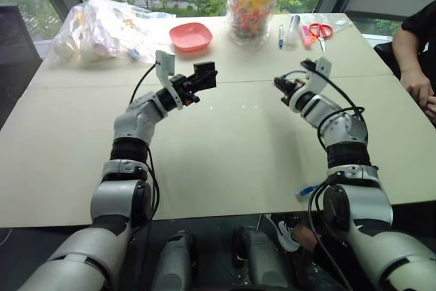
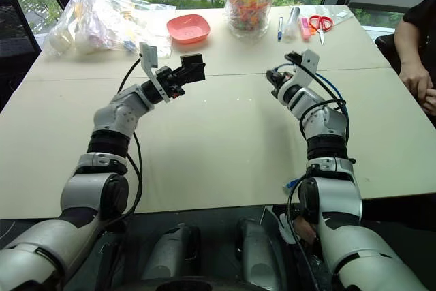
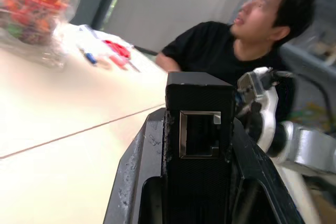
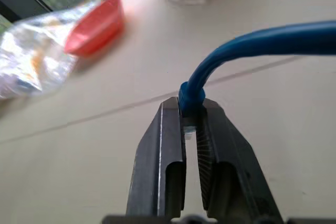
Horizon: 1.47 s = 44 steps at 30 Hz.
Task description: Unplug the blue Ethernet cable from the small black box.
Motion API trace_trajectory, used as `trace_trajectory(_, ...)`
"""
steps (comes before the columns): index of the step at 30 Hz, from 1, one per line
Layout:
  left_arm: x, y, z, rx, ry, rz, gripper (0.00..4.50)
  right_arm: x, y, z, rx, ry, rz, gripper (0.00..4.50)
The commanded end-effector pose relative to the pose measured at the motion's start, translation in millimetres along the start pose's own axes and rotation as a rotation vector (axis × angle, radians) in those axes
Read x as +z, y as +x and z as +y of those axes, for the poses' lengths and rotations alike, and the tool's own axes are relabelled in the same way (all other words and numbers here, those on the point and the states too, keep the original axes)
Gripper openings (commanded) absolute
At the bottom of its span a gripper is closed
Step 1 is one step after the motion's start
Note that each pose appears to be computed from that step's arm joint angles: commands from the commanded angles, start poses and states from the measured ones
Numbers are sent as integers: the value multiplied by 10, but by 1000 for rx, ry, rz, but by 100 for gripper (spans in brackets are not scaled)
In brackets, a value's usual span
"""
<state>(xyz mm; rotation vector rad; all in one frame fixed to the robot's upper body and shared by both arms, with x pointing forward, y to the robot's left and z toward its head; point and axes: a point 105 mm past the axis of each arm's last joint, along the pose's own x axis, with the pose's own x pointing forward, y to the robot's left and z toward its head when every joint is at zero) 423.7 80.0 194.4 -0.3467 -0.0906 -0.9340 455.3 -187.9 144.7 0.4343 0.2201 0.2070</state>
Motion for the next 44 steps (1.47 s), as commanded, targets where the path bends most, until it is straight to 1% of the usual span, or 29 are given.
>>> trace_trajectory(1,19,124,-4,40,152,-16,56,154,73,19,11,-93,-40,116)
trace_trajectory(7,-103,280,-17,82,253,-2,56,113,85,12,38,-153,-13,429)
trace_trajectory(8,-124,306,-12,97,266,3,56,78,73,44,64,-167,3,448)
trace_trajectory(11,-210,376,-5,134,317,33,56,-116,-47,229,178,-225,63,448)
trace_trajectory(13,-312,413,-7,158,337,65,56,-348,-252,450,274,-264,109,448)
trace_trajectory(15,-406,435,-13,175,341,92,56,-487,-454,638,336,-267,118,448)
trace_trajectory(17,-478,449,-16,189,336,112,56,-498,-581,729,348,-249,90,448)
trace_trajectory(20,-552,454,-9,209,331,137,56,-456,-682,771,334,-227,50,448)
trace_trajectory(21,-568,453,-8,213,331,142,160,-439,-701,773,329,-219,40,450)
trace_trajectory(24,-577,452,-7,210,326,148,275,-393,-725,745,305,-214,23,450)
trace_trajectory(26,-551,436,6,206,330,143,358,-370,-742,740,306,-218,13,450)
trace_trajectory(27,-539,423,15,200,333,144,411,-361,-748,738,309,-220,9,450)
trace_trajectory(28,-531,406,27,194,335,149,447,-353,-754,737,313,-222,6,450)
trace_trajectory(32,-384,235,104,121,331,139,447,-304,-809,721,342,-246,-14,450)
trace_trajectory(36,-188,-14,55,-18,271,108,447,-305,-899,688,372,-278,-18,450)
trace_trajectory(39,-37,-432,-55,-59,213,132,447,-365,-1019,647,401,-315,-1,450)
trace_trajectory(41,-43,-671,-148,-52,203,180,447,-370,-1091,639,415,-331,-7,450)
trace_trajectory(44,-77,-941,-217,-2,182,235,447,-372,-1178,666,446,-343,-19,450)
